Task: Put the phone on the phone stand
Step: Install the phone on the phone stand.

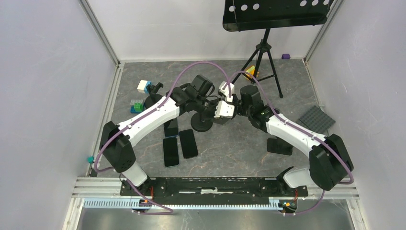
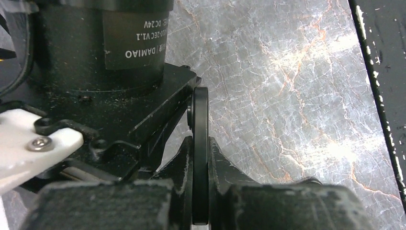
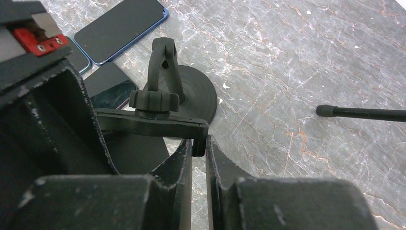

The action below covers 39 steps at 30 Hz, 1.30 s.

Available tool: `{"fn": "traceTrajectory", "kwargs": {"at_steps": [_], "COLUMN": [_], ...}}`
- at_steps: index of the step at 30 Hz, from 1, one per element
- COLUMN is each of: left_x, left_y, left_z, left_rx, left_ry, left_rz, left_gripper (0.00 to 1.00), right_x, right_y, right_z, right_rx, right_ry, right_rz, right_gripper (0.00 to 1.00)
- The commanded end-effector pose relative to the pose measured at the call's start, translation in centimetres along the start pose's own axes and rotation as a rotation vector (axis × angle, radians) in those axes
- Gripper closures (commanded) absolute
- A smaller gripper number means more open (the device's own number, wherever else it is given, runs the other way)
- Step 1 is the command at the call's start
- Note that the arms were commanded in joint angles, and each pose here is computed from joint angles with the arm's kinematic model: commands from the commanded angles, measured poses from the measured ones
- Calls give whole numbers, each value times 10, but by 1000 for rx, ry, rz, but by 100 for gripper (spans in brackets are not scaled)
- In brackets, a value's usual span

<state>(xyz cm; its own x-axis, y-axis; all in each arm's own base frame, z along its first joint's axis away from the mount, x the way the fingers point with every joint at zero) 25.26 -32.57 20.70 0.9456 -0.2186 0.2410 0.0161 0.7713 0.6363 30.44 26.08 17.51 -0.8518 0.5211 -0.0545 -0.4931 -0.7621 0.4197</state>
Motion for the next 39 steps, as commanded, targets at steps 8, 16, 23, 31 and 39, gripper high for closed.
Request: {"fn": "traceTrajectory", "kwargs": {"at_steps": [8,16,23,31,39], "left_x": [38,37,35,36,39], "left_y": [23,40,49,57,66], "left_z": [3,4,7,9,4], "left_rx": [36,-24,-56,-95,-103], "left_ry": [68,176,206,270,326], "left_rz": [304,457,502,554,635], "left_gripper": [98,98,98,98,98], "right_x": [6,8,7,6,5], "right_y": [9,8,8,9,4], "right_z": [11,7,2,-12,-25], "right_rx": [-73,-61,-57,-58,-48], "right_ry": [14,-6,-11,-30,-59], "right_rz": [-52,-79,-101,-131,-149], "right_gripper": [100,100,100,100,100]}}
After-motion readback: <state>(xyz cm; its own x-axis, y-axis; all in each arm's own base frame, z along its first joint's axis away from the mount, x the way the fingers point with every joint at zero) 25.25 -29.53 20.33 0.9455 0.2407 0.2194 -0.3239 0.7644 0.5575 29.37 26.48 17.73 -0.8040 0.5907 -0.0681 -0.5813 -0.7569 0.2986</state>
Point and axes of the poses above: each gripper's point midway between its finger pads, its own y axis back along the fingers, its own x axis along the line the jaws close on, z = x × y, the point moved 2 cm from there along y, back along the fingers, and after that the axes turned 1 degree about y, right-handed, at the moved point
